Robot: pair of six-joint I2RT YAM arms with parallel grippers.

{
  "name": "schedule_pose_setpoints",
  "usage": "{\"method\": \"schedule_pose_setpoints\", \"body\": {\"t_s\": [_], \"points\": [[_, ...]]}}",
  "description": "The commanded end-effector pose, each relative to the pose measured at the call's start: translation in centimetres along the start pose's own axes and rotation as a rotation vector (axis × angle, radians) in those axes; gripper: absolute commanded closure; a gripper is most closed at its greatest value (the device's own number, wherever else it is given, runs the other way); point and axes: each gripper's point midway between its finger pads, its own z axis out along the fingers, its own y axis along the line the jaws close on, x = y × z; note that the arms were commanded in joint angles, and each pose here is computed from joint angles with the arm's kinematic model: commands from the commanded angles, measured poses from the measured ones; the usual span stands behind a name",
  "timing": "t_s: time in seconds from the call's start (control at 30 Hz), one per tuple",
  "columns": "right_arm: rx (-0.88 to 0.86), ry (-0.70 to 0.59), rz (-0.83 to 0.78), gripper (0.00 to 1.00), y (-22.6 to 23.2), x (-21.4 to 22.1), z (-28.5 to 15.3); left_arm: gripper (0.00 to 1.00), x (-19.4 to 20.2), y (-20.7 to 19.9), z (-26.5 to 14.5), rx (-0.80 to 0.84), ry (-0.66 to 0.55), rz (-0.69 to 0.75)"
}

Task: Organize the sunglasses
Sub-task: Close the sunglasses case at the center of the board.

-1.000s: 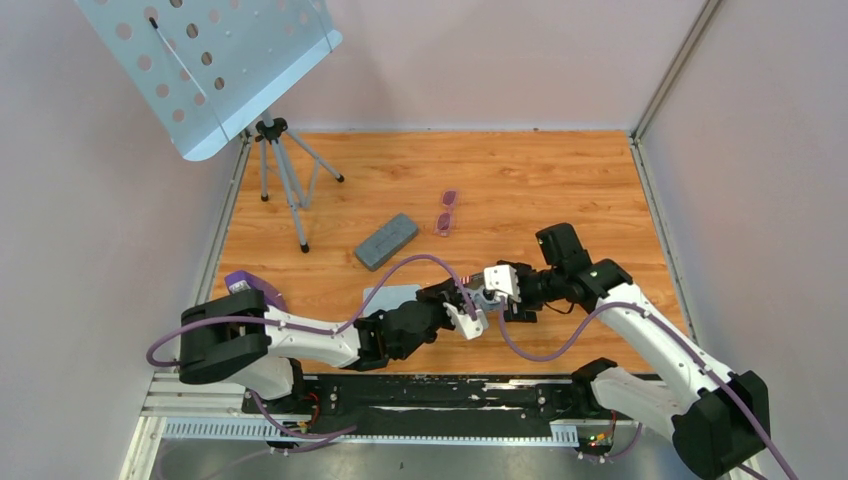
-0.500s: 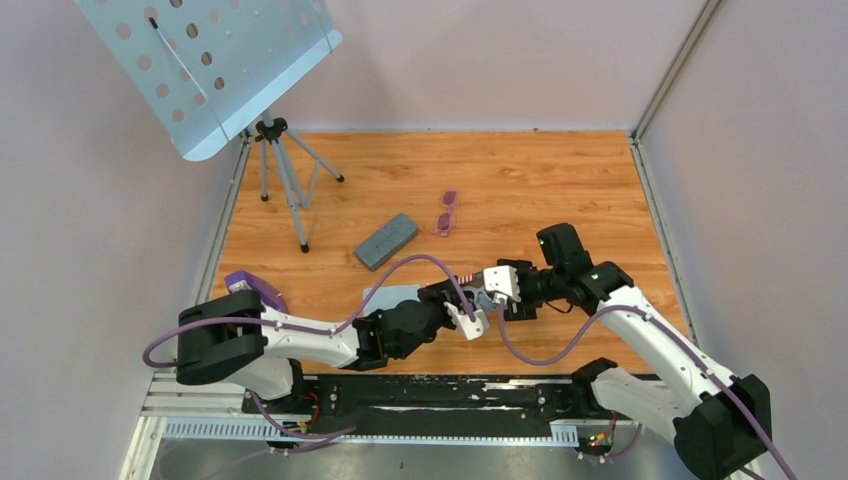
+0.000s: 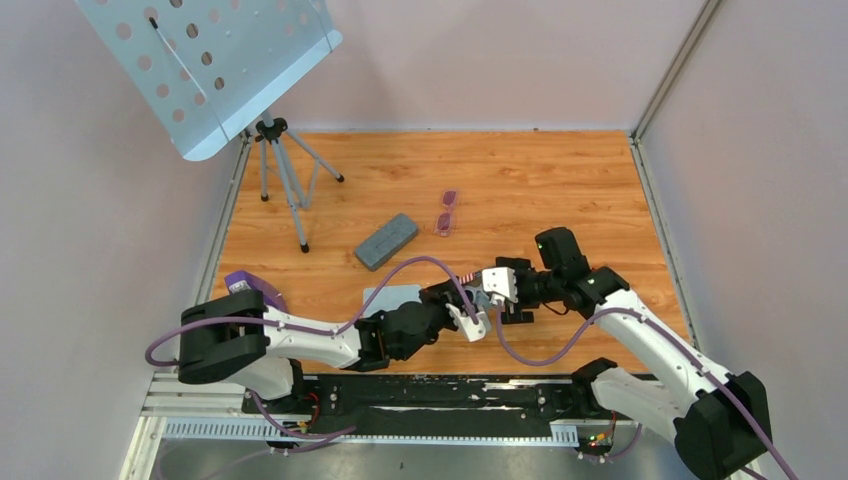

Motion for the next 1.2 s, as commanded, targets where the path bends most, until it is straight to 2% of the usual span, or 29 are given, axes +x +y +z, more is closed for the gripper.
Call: {"method": "schedule_pose_setpoints", "body": {"t_s": [0.0,0.23,0.47,0.63,0.87,1.17], "points": [[0.036,-0.003,-0.053,0.18,-0.5,0.3,0.7,1.0,-4.5,1.7,0.0,-0.05,-0.144,-0.093],[-0.027,-0.035,-0.043,0.23,0.9,-0.2,0.6,1.0,-3.1,2.2,0.0,-0.118,-0.09,-0.151],[-0.095,-0.052,-0.031,0.31,2.3,-1.4,-0.7,1.0,-1.4,1.6,0.1,-0.132,-0.034,-0.117],[-0.056,-0.06,-0.066,0.32,1.8,-2.4,-1.9,1.0,-1.2,1.3,0.3,-0.127,-0.029,-0.094],[-0.041,-0.095,-0.085,0.27,2.1,-3.2,-2.3,1.0,-1.5,1.5,0.0,-0.128,-0.052,-0.095],[0.005,-0.108,-0.117,0.33,0.4,-3.5,-1.5,1.0,-1.7,1.2,-0.1,-0.099,-0.064,-0.074]]}}
